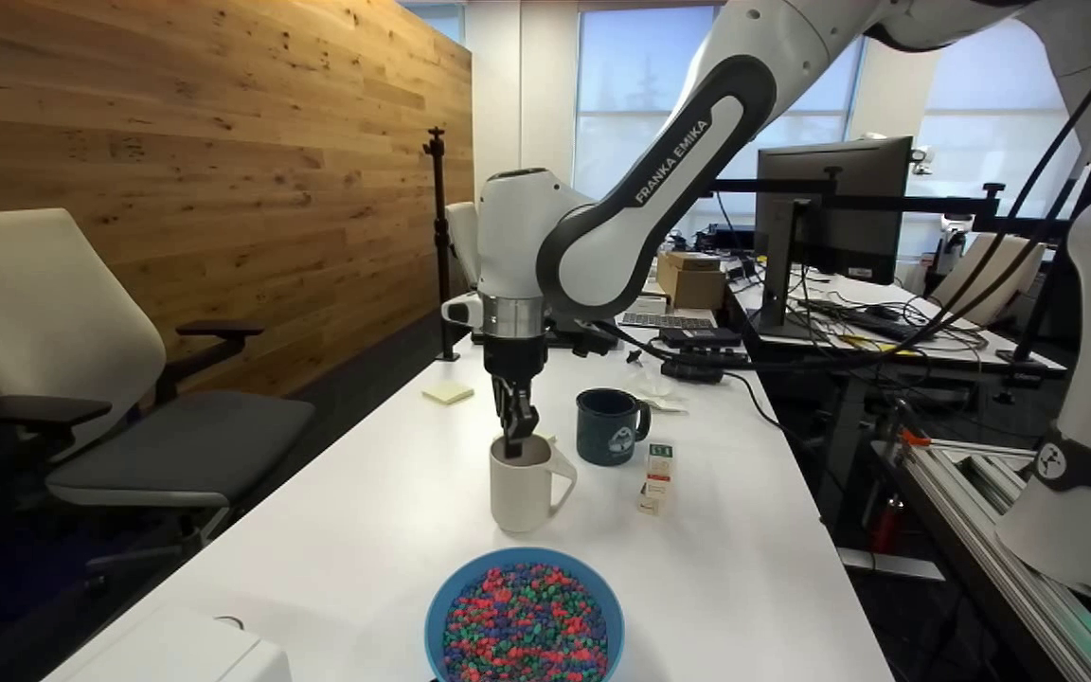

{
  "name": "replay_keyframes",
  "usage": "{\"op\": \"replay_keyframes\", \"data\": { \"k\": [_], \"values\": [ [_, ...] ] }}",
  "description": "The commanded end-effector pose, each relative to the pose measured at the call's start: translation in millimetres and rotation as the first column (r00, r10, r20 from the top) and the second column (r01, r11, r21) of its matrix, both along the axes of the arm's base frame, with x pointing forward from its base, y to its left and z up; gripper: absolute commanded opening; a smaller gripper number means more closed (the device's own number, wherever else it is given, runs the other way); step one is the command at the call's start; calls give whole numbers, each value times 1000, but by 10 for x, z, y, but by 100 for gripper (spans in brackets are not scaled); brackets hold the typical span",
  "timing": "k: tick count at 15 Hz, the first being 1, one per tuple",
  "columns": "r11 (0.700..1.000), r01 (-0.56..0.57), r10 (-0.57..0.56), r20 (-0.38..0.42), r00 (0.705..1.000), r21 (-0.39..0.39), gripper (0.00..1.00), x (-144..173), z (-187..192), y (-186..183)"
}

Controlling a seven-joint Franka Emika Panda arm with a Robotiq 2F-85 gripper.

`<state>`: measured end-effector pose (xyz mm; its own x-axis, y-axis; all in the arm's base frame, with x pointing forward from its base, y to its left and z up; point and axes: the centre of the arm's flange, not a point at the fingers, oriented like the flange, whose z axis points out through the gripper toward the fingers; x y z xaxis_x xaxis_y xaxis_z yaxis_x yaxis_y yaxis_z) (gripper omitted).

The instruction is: Pour the contents of the white cu into the blue bowl

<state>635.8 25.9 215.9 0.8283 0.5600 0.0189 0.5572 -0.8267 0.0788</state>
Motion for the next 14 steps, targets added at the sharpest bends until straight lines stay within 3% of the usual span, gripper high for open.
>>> {"op": "replay_keyframes", "data": {
  "k": [1, 5, 9, 14],
  "values": [
    [997, -23, 24, 17, 1000, -71, 1, 8, 279, 144],
    [975, -51, 71, 85, 994, -215, 1, 74, 415, 343],
    [918, -73, 142, 151, 978, -391, 1, 80, 469, 574],
    [879, -85, 196, 192, 962, -470, 1, 18, 513, 885]
  ]
}}
